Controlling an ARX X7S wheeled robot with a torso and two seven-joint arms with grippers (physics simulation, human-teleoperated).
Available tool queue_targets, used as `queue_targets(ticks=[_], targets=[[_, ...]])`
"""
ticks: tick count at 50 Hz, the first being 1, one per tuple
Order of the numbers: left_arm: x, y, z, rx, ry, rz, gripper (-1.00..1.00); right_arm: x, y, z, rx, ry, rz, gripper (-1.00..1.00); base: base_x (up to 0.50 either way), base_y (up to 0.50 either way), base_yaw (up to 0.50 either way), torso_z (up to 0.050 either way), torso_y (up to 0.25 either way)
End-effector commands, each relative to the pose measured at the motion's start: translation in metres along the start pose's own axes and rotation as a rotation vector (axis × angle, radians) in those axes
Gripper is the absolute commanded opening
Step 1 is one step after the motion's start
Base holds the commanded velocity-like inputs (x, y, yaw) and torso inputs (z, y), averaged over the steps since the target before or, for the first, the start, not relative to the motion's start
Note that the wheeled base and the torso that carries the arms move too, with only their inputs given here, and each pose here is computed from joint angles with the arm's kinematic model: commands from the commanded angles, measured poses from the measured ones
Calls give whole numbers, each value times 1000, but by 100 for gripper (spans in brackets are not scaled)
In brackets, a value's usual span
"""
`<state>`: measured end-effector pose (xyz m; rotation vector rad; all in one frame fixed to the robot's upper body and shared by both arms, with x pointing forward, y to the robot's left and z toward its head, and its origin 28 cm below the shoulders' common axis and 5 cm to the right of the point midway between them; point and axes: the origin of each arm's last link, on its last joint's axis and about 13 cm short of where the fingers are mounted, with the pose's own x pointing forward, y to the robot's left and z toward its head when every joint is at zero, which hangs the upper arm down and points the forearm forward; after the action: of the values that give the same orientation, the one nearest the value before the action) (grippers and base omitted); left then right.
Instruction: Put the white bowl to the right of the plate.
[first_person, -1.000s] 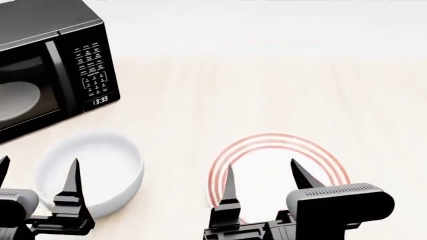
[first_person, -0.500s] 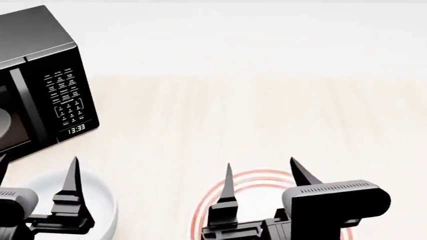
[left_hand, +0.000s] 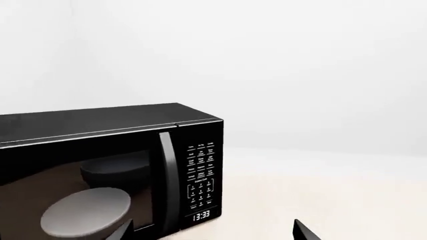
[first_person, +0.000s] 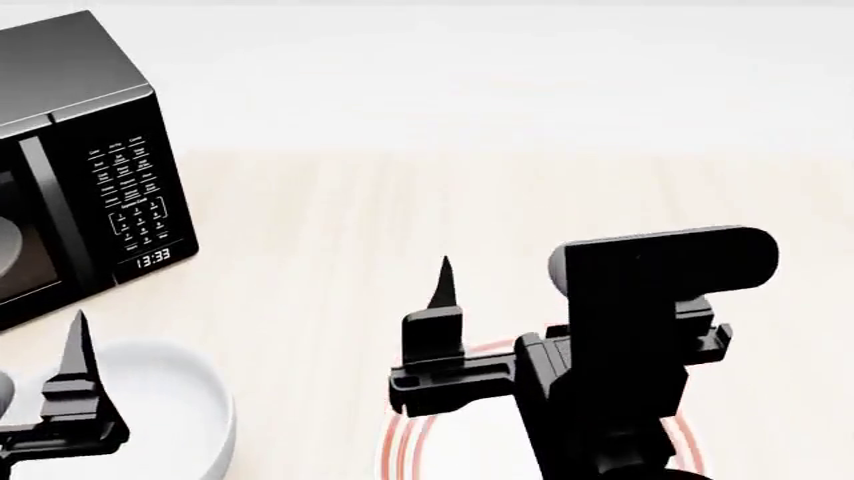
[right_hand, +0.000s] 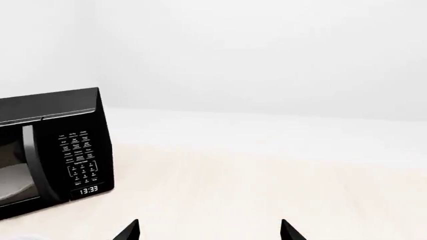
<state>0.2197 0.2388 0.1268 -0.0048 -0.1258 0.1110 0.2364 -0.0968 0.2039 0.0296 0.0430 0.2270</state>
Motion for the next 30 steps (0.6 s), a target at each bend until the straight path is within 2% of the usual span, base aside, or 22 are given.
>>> queue_targets(ticks=[1,2,3,6,8,11,15,16,17,22,23,24,30], targets=[[-3,26,0,62,2,222,100,6,3,29,-7,50,175,100,0,0,0,0,0],[-4,27,0,63,1,244,100,7,3,30,-4,72,211,100,0,0,0,0,0],[-5,30,0,48,6,279,100,8,4,32,48,81,204,100,0,0,0,0,0],[-9,37,1,36,-5,326,100,12,6,36,62,96,215,100,0,0,0,0,0],[-12,42,0,50,-6,337,100,17,7,41,173,105,164,100,0,0,0,0,0],[-14,46,-3,52,-6,369,100,19,10,45,174,100,184,100,0,0,0,0,0],[-13,50,-10,53,3,395,100,27,17,51,141,88,135,100,0,0,0,0,0],[-13,50,-12,56,5,398,100,29,18,52,143,92,138,100,0,0,0,0,0],[-12,53,-15,61,11,425,100,33,29,60,112,121,151,100,0,0,0,0,0],[-15,57,-12,60,-2,461,100,39,43,70,102,152,183,100,0,0,0,0,0],[-19,69,-16,67,0,532,100,60,64,87,99,143,247,100,0,0,0,0,0],[-19,69,-16,67,0,532,100,69,81,75,27,221,273,100,0,0,0,0,0],[-19,71,-16,70,1,542,100,76,89,74,5,249,281,100,0,0,0,0,0]])
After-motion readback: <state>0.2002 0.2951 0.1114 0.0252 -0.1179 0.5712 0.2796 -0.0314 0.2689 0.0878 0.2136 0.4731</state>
